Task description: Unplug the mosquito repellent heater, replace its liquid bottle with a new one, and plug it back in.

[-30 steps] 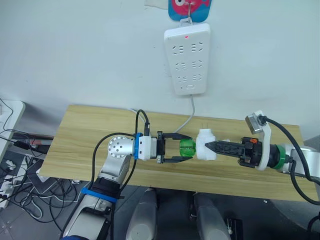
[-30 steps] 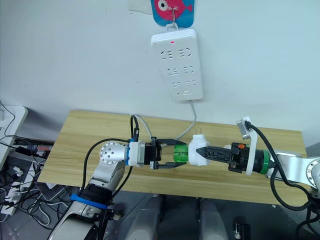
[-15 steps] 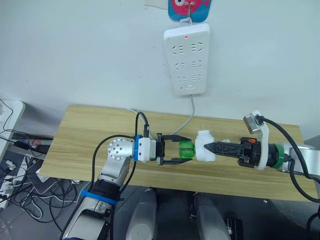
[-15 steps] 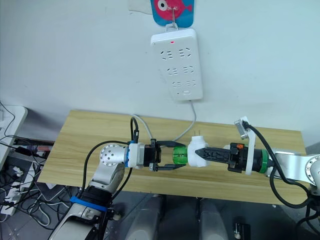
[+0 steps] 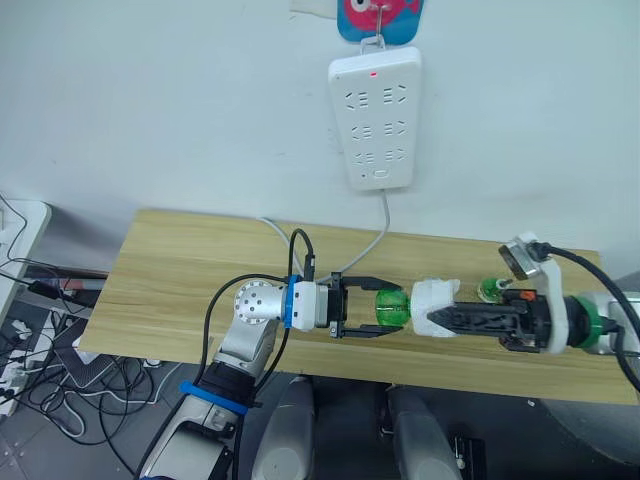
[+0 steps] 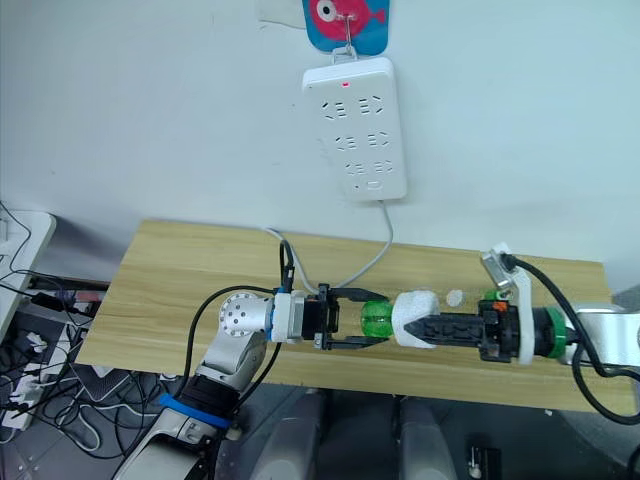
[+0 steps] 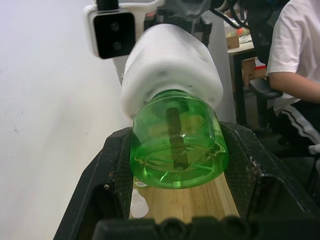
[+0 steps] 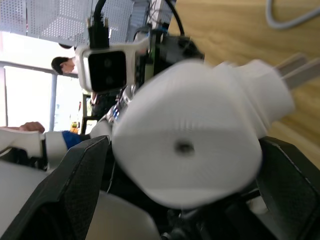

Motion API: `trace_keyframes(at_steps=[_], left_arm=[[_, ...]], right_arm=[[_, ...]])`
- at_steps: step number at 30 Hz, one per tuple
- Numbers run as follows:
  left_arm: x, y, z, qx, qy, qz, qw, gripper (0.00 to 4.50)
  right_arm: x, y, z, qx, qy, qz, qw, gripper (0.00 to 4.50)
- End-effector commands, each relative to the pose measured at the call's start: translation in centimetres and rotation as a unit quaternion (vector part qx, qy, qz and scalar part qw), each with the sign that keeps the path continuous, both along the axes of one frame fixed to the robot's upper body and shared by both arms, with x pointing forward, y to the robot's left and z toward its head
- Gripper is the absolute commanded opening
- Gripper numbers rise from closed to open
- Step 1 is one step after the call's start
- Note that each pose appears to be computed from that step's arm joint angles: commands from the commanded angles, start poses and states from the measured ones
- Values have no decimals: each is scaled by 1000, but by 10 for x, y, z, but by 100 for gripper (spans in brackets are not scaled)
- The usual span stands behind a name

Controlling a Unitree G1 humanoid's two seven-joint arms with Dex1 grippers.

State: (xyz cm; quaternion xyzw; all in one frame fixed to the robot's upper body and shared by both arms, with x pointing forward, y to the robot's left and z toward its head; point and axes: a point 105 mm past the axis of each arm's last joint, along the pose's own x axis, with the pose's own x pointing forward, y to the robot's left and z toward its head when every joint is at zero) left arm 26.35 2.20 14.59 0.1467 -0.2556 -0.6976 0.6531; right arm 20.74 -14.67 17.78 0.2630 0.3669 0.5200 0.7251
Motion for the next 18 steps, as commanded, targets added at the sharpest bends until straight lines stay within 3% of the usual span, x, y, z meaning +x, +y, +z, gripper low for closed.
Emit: trace_keyframes(at_steps=[1,8,11,14,18], left_arm=[[1,0,8,-20,-8,8,1000,226],[1,3,8,-19,-10,11,1000,226],[-1,4,7,-19,-9,11,1000,226],[-2,6,8,-20,-8,10,1000,226],[-4,8,10,-20,-7,6,1000,226]], right_arm=[[-18,3,7,19,1,35,999,446],[-37,-3,9,13,10,49,999,446],[-34,-18,14,-20,5,18,1000,446],[-18,-39,15,-43,-5,-57,997,389],[11,-52,2,-55,-21,-159,985,253]])
